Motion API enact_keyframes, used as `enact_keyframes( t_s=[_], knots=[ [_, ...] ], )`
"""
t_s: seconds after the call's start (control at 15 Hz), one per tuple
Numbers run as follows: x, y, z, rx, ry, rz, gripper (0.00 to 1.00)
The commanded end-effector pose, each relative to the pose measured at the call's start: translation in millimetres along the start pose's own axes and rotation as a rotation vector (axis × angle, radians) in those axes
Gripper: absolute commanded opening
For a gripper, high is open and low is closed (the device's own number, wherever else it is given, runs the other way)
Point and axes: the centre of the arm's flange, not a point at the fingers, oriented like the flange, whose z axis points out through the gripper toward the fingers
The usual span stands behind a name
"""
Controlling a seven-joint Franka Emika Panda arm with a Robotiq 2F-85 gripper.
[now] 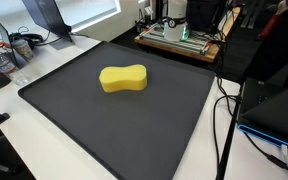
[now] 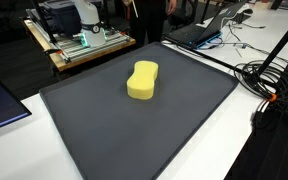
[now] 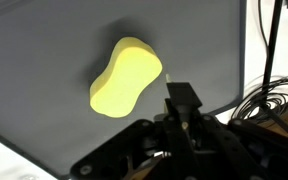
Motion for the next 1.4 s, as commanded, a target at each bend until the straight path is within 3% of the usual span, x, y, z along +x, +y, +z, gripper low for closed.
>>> enact_keyframes(
  t_s=[0.0,0.13,0.2,0.73,1.13,1.33],
  knots=[
    [1,4,0,0.007,-0.004,0.004,0.12],
    [6,13,1,0.018,-0.013,0.023,0.12],
    [3,6,4,-0.004,-0.007,-0.002,0.03],
    [-21,-112,25,-0.107,-0.012,-0.261,0.03],
    [29,-131,63,-0.338,-0.089,-0.318,0.03],
    [62,-128,79,-0.365,-0.179,-0.344,0.03]
  ],
)
